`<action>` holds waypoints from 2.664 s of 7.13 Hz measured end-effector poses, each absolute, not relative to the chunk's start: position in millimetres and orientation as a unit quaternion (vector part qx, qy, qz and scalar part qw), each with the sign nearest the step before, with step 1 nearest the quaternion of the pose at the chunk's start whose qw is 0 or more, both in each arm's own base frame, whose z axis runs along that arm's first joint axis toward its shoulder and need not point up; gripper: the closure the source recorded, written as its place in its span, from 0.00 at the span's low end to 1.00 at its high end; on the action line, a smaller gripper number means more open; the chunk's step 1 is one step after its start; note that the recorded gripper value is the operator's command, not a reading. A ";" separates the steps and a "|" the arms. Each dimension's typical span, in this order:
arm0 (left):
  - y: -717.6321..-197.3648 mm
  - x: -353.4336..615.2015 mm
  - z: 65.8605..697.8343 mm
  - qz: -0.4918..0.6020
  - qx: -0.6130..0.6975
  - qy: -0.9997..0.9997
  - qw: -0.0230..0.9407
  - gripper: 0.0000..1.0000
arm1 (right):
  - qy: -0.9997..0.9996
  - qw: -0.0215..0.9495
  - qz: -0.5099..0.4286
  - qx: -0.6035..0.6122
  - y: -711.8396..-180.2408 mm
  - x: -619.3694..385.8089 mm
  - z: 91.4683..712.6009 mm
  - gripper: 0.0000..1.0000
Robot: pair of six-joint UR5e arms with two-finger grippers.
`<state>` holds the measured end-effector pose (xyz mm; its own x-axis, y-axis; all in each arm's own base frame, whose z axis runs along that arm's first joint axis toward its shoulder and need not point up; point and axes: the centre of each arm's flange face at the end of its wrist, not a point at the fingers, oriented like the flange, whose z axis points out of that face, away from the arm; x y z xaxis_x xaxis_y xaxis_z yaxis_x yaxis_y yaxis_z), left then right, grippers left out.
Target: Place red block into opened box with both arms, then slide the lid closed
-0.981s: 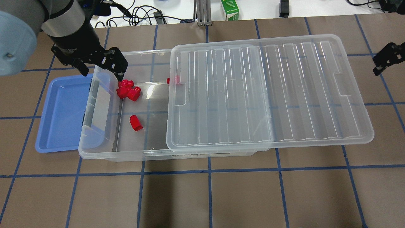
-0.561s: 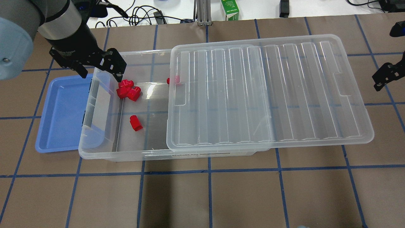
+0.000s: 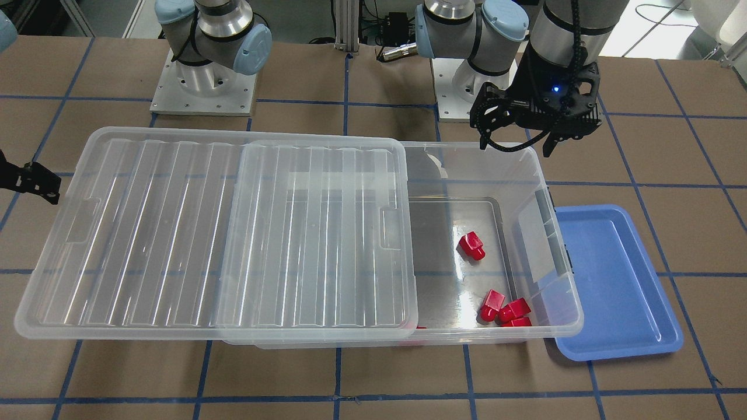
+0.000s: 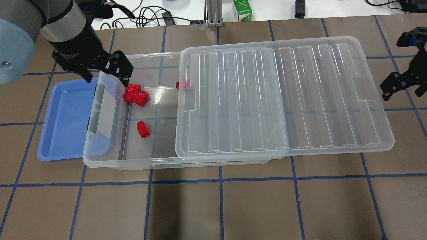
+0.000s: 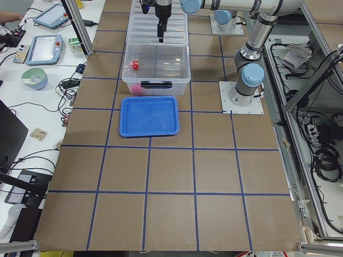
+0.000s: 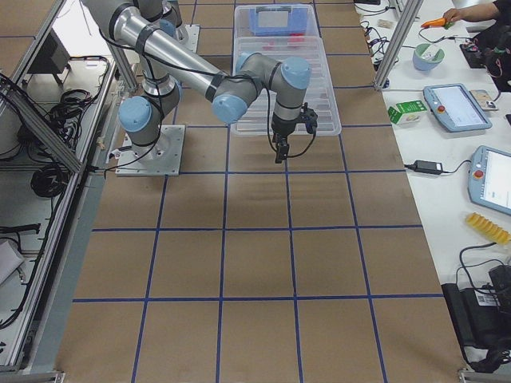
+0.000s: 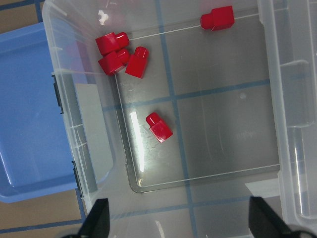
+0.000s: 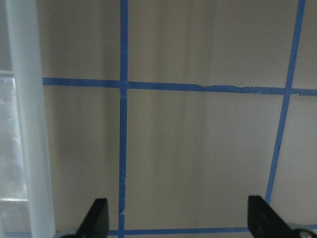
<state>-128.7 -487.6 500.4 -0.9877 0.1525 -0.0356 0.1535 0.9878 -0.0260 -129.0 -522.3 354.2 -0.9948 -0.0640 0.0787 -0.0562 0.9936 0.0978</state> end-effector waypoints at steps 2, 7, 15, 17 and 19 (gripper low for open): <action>-487.9 -128.7 501.1 -0.016 0.077 0.997 0.017 0.00 | -0.998 0.039 -0.045 0.030 -531.4 -87.6 351.9 0.00; -488.5 -128.7 501.9 -0.019 0.077 0.997 0.017 0.00 | -0.999 0.049 -0.021 0.006 -538.4 60.9 357.7 0.00; -488.2 -128.2 502.5 -0.019 0.077 0.997 0.017 0.00 | -0.998 0.026 0.050 0.022 -528.7 106.1 476.2 0.00; -488.4 -128.0 502.4 -0.019 0.077 0.997 0.017 0.00 | -0.999 -0.015 0.029 0.026 -503.2 132.8 505.0 0.00; -488.2 -127.9 502.5 -0.019 0.077 0.997 0.018 0.00 | -0.999 -0.025 0.009 0.031 -499.5 139.5 491.1 0.00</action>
